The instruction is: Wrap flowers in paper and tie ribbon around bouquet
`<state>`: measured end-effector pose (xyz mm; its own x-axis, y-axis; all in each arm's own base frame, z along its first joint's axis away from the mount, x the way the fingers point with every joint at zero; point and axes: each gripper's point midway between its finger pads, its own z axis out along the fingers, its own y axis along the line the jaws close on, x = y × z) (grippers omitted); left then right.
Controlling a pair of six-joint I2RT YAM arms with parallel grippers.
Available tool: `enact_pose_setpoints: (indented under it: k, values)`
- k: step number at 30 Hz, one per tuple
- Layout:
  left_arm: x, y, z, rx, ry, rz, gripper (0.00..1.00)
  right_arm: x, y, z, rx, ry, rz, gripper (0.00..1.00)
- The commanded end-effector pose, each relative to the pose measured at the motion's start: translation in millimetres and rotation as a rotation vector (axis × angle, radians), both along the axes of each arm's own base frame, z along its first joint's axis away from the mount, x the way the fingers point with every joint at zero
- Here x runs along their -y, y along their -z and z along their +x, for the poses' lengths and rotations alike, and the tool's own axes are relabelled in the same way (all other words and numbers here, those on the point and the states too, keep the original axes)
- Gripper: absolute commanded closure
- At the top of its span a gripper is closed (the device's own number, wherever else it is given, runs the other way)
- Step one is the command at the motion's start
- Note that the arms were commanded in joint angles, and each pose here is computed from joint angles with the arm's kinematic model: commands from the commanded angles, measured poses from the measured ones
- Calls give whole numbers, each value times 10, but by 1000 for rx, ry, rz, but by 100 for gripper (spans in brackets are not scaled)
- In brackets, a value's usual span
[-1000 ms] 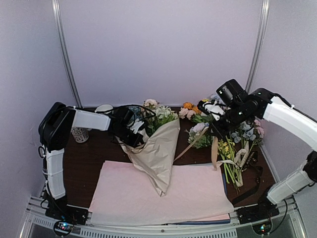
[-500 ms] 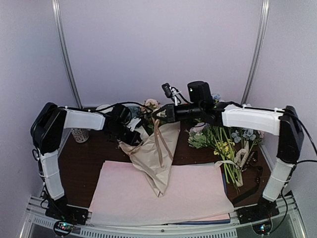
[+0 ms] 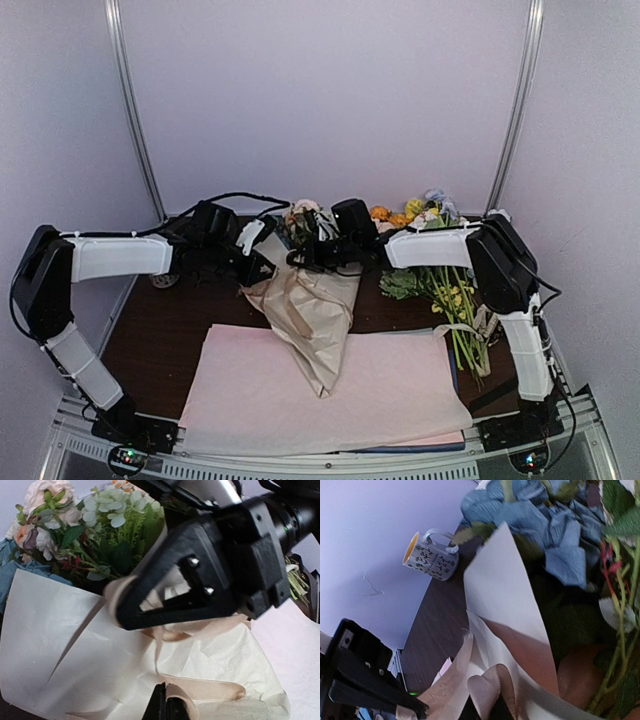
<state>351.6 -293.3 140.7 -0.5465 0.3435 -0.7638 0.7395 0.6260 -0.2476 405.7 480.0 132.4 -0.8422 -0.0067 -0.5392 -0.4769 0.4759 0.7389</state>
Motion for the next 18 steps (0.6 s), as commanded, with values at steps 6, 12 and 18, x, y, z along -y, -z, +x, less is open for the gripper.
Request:
enact_pose_setpoints:
  k: [6,12,18]
  values:
    - [337,-498,-285,172,246,-140,100,-225,-254,209,17,58,21,76]
    - [406,-440,-247,157,264,-138,100,-180,-578,155,85,9,-32,58]
    - [439,-399,-132,141,212,-154,100,-20,-739,71,121,12,-106,48]
